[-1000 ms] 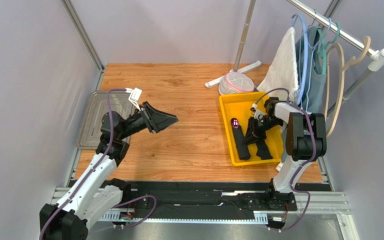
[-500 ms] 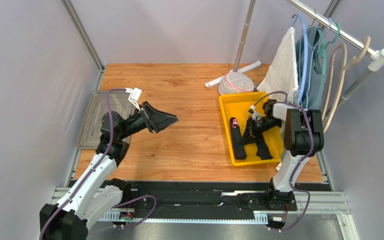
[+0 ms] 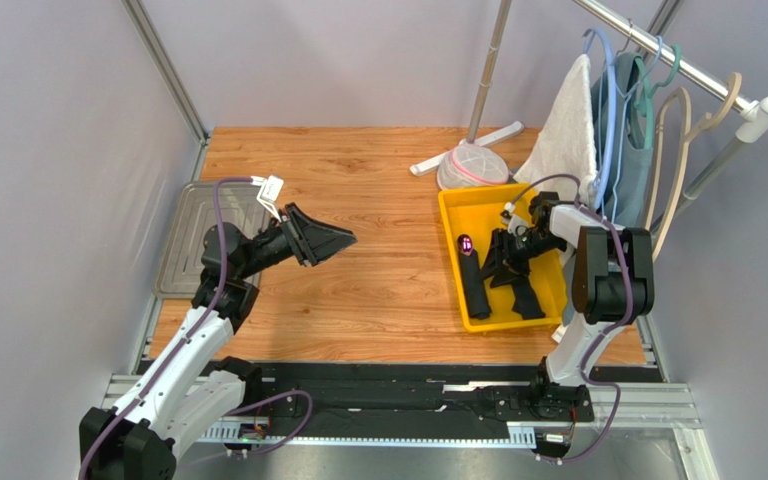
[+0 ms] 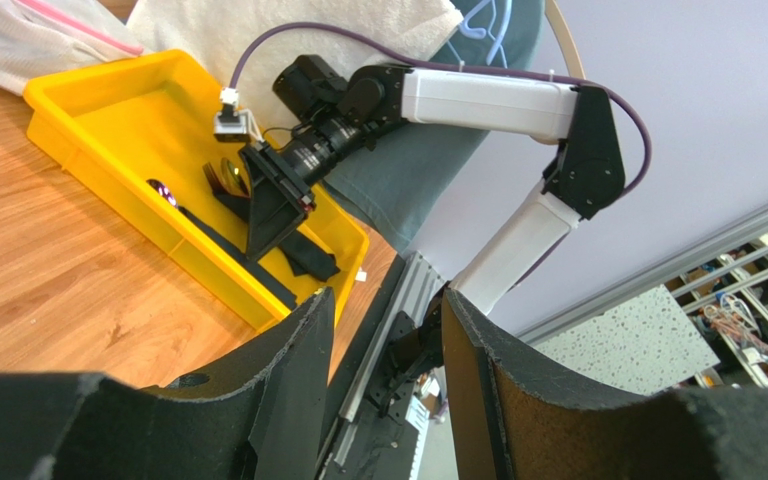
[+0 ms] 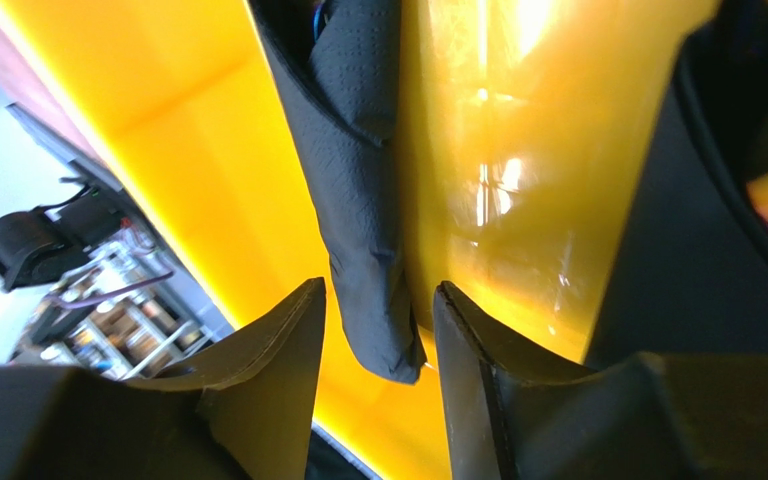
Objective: Place the utensils on the paper napkin and roll it up
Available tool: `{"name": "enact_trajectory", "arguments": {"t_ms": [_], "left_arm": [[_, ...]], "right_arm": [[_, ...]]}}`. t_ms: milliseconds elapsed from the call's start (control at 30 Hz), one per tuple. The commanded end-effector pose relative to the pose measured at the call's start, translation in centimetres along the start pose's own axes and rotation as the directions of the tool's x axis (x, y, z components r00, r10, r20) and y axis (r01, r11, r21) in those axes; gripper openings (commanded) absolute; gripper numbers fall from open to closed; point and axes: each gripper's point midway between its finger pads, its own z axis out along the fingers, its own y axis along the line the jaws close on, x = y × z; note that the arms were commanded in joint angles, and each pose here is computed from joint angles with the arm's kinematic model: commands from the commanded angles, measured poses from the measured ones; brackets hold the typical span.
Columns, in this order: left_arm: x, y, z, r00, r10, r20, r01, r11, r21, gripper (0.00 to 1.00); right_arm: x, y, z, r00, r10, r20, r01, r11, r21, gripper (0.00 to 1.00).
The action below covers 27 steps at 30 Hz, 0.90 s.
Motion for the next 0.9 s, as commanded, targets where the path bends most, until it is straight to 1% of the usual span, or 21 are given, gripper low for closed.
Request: {"name": "enact_trajectory", "arguments": {"t_ms": [0, 100, 267, 467, 533, 567, 633, 667, 700, 733, 767, 800, 833, 867], "left_arm": [[-0.1, -0.6, -0.1, 0.999, 0.033, 0.007, -0.033, 0.999, 0.021, 0.52], [-0.1, -0.4, -0.2, 0.999, 0.038, 0.005, -0.038, 0.999, 0.017, 0.52], [0.1, -0.1, -0.2, 0.999, 0.046, -0.001, -0.046, 0.999, 0.006, 0.52], [0.9, 0.8, -0.5, 0.998, 0.054, -0.039, -0.056, 0.998, -0.039, 0.54], [0.9, 0.9, -0.6, 0.997, 0.066, -0.046, -0.068, 0.996, -0.050, 0.61], [1.2, 1.3, -0.8, 0.996, 0.065, -0.064, -0.069, 0.995, -0.070, 0.63], [1.0, 1.3, -0.8, 0.993, 0.083, -0.083, -0.090, 0.992, -0.084, 0.64], [1.8, 2.1, -1.1, 0.989, 0.085, -0.124, -0.100, 0.988, -0.116, 0.67], [2.1, 2.3, -1.1, 0.984, 0.083, -0.155, -0.102, 0.988, -0.118, 0.71], [1.5, 1.8, -1.1, 0.981, 0.103, -0.165, -0.123, 0.986, -0.115, 0.75], [2.3, 2.6, -1.6, 0.973, 0.090, -0.213, -0.123, 0.981, -0.147, 0.77], [2.3, 2.8, -1.7, 0.969, 0.086, -0.233, -0.125, 0.979, -0.159, 0.78], [1.5, 2.6, -1.9, 0.967, 0.106, -0.232, -0.147, 0.975, -0.168, 0.79], [1.9, 3.1, -2.5, 0.959, 0.099, -0.264, -0.153, 0.969, -0.194, 0.79]], "right_arm": [[-2.2, 0.5, -2.4, 0.989, -0.095, 0.115, 0.085, 0.992, 0.089, 0.48], [-2.6, 0.4, -3.2, 0.982, -0.125, 0.142, 0.106, 0.985, 0.135, 0.49], [-3.2, 1.4, -4.2, 0.967, -0.182, 0.177, 0.159, 0.977, 0.139, 0.50], [-3.9, 4.1, -5.6, 0.937, -0.269, 0.221, 0.242, 0.960, 0.141, 0.56], [-4.5, 5.2, -6.7, 0.921, -0.295, 0.256, 0.265, 0.953, 0.144, 0.63], [-4.2, 6.6, -6.2, 0.911, -0.334, 0.242, 0.308, 0.941, 0.139, 0.66], [-4.5, 8.3, -7.1, 0.889, -0.372, 0.268, 0.347, 0.928, 0.138, 0.74], [-4.3, 9.4, -7.1, 0.879, -0.396, 0.264, 0.373, 0.918, 0.134, 0.78], [-4.1, 10.2, -7.3, 0.870, -0.414, 0.270, 0.392, 0.910, 0.132, 0.85], [-4.3, 11.1, -7.7, 0.856, -0.433, 0.282, 0.414, 0.901, 0.129, 0.90], [-3.8, 12.4, -8.0, 0.839, -0.464, 0.285, 0.447, 0.886, 0.124, 0.91], [-3.6, 13.1, -8.2, 0.826, -0.483, 0.290, 0.468, 0.875, 0.126, 0.98], [-3.8, 14.2, -8.9, 0.803, -0.511, 0.307, 0.495, 0.859, 0.135, 1.00], [-3.2, 15.3, -9.0, 0.781, -0.549, 0.297, 0.535, 0.834, 0.136, 1.00]]}}
